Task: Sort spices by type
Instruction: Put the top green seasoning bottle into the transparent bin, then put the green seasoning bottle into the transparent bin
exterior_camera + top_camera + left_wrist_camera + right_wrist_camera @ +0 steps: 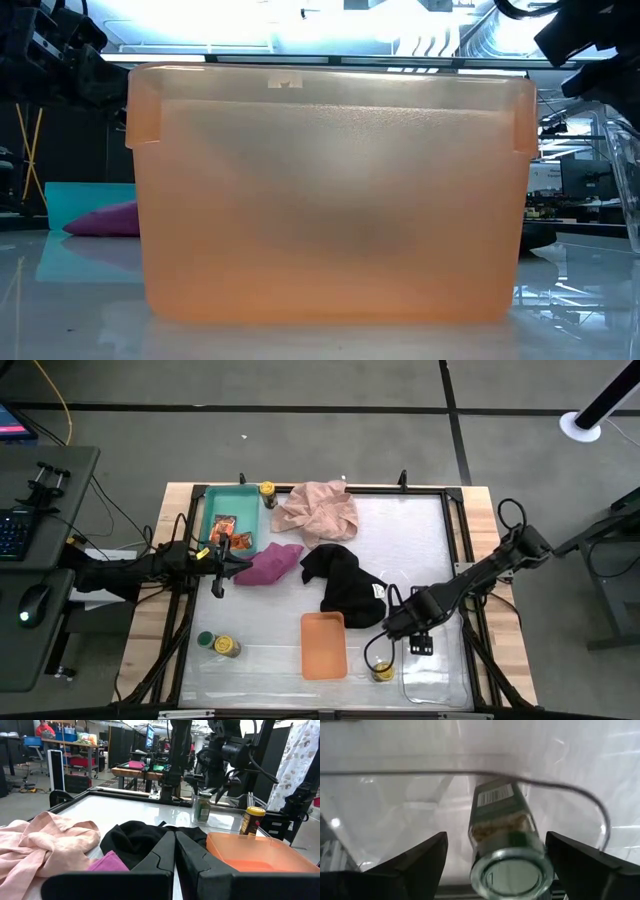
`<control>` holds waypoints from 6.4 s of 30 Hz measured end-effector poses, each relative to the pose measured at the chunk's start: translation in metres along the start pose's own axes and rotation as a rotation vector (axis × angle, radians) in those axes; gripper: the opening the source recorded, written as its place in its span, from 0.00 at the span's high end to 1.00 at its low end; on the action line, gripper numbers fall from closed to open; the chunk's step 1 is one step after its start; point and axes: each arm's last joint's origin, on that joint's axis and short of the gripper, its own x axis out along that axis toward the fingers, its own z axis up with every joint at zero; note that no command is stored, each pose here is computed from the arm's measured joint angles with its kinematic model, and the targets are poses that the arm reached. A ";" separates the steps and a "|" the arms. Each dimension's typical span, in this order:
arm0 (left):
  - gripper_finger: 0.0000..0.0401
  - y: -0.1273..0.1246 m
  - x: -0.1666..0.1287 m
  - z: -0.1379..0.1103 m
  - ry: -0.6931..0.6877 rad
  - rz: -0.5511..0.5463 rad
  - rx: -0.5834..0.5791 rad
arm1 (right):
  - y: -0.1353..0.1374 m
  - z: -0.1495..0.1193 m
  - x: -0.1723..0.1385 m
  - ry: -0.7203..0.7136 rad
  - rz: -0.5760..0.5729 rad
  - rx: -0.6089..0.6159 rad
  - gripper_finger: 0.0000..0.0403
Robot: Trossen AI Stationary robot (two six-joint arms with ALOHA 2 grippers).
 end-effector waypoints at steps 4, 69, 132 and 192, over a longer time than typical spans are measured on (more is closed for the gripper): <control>1.00 0.000 0.000 0.000 0.000 0.000 0.000 | -0.002 -0.006 -0.007 -0.008 0.023 -0.008 0.17; 0.59 -0.037 -0.009 0.127 1.031 -0.345 -0.458 | -0.162 0.107 -0.117 -0.967 0.336 0.530 0.17; 0.22 -0.157 0.000 0.042 1.459 -0.126 0.031 | -0.155 0.100 -0.106 -0.904 0.023 0.489 0.17; 0.58 -0.113 0.042 0.114 1.050 0.137 0.026 | -0.113 0.064 -0.129 -0.962 0.092 0.438 0.17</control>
